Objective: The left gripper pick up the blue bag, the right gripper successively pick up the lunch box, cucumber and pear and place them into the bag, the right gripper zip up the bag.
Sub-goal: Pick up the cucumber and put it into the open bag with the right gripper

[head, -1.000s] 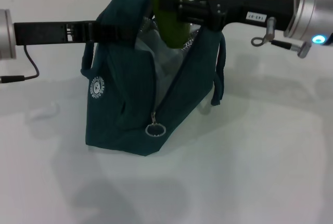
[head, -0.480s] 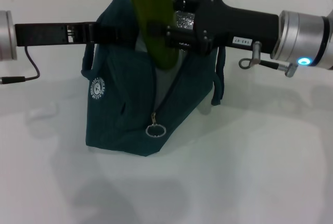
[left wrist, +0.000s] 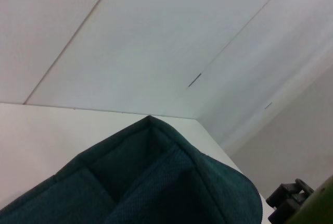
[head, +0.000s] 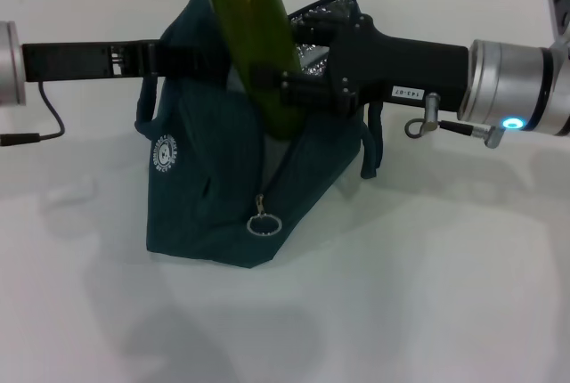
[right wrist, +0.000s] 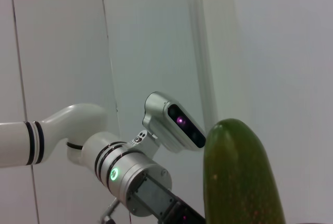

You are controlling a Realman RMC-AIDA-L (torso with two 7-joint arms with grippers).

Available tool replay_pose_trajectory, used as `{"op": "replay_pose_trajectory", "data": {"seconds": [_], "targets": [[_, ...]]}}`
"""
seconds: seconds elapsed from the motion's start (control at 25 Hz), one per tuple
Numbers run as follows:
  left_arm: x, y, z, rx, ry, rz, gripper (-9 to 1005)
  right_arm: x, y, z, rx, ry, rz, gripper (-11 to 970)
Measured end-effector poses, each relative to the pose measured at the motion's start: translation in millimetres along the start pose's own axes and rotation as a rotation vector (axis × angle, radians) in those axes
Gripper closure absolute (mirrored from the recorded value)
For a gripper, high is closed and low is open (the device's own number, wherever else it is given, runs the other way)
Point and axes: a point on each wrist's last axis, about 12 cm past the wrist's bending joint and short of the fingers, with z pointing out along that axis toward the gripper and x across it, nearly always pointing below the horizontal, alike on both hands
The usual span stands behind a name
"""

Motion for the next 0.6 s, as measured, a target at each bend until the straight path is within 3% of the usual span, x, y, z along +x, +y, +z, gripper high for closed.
{"op": "replay_pose_trajectory", "data": {"seconds": [0.44, 0.6], "targets": [[0.6, 0.3, -0.7, -0.001, 0.0, -0.002, 963, 4.1, 2.6, 2.2, -0.012, 0.025, 0.008, 385], [0.7, 0.3, -0.7, -0.001, 0.0, -0.002, 964, 3.8, 2.4, 2.5, -0.012, 0.025, 0.007, 306]]}}
